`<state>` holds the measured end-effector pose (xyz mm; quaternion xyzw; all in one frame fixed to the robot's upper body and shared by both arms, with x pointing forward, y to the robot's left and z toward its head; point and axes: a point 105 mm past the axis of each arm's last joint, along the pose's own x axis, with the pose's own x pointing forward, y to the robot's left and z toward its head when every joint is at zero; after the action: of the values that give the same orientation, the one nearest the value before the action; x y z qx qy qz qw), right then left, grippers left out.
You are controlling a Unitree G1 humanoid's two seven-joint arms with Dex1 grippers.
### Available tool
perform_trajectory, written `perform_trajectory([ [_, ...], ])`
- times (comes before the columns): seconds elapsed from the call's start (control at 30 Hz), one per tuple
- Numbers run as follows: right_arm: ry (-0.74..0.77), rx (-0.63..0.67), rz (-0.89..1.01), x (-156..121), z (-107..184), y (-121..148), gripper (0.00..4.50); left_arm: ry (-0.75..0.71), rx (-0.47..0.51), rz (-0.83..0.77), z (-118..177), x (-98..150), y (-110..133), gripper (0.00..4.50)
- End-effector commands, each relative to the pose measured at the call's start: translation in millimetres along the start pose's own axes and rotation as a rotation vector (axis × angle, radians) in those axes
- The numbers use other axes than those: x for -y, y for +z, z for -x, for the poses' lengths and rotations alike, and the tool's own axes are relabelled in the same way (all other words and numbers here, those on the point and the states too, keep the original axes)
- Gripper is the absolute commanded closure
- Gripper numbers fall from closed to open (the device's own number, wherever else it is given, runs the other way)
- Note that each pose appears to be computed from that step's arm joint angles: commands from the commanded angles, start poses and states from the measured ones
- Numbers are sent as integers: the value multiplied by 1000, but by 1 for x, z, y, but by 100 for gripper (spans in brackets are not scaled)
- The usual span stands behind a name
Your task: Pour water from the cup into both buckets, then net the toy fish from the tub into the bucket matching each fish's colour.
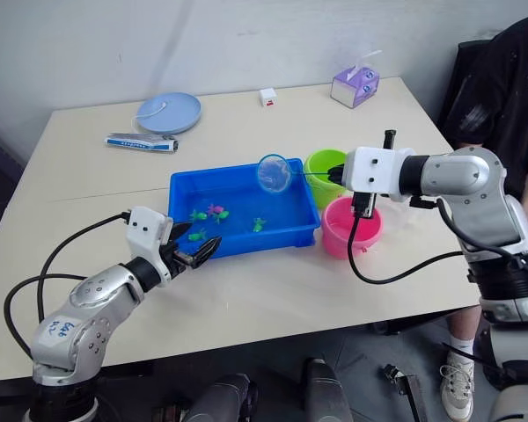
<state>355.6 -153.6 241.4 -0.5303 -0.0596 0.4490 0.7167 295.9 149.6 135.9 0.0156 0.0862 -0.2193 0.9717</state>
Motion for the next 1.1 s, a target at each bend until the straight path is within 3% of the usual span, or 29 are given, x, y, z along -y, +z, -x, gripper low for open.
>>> perform_trajectory([
  [0.03,30,43,44,4,0,9,374,29,39,-22,9,2,10,20],
  [0.6,162,87,63,-12,-14,14,374,46,35,15,21,11,0,20],
  [1.1,198,84,47,-25,-40,2,374,67,76,0,12,4,13,20],
])
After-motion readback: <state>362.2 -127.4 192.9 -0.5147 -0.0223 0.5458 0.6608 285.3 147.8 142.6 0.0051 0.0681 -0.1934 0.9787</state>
